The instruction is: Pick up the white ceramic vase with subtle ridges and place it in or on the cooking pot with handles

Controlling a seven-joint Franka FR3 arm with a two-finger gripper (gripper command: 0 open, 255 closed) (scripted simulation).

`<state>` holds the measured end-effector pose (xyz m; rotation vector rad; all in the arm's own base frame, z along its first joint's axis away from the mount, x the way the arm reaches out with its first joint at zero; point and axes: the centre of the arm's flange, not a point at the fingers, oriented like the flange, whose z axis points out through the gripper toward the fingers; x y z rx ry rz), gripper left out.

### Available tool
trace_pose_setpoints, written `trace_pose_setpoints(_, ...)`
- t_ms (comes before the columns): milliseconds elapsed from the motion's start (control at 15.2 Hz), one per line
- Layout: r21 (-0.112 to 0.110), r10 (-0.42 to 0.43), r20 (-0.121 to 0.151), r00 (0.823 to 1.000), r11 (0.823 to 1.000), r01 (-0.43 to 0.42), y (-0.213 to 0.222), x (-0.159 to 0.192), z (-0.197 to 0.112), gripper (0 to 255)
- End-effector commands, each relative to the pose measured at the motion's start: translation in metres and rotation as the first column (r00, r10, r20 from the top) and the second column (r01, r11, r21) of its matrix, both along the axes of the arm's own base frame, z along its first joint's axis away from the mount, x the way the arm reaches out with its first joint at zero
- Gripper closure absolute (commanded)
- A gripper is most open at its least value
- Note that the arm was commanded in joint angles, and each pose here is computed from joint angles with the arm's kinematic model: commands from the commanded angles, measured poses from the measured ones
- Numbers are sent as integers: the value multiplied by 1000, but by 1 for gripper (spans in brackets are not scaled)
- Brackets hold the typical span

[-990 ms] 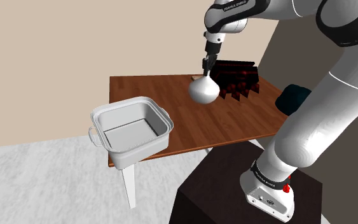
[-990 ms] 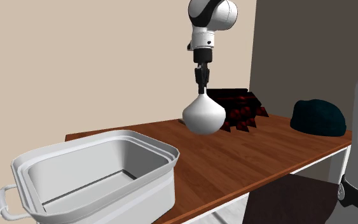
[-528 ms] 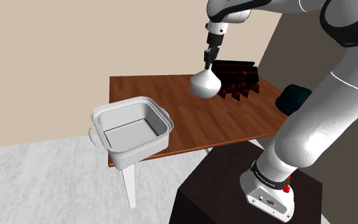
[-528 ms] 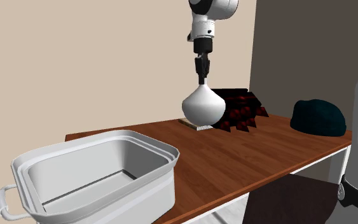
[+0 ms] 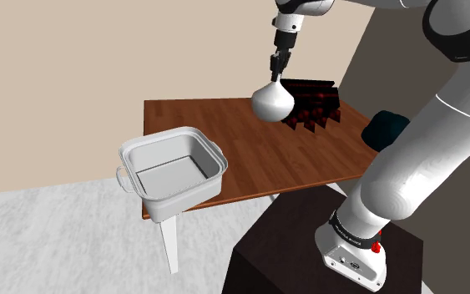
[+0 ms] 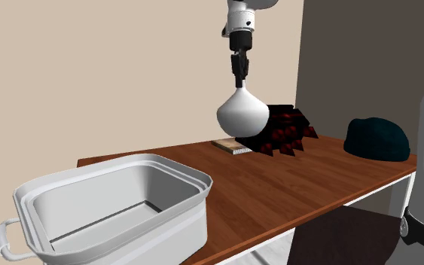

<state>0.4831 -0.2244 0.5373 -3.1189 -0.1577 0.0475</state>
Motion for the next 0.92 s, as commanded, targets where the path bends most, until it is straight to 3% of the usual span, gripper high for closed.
trace_pose_setpoints(0, 0, 0, 1, 1000, 1000, 0, 0, 0, 11, 255)
trace_pose_setpoints(726, 0, 0, 1, 1000, 1000, 0, 0, 0, 66, 255)
trace_pose_setpoints(858, 0, 0, 1, 1000, 1000, 0, 26, 3, 71, 255)
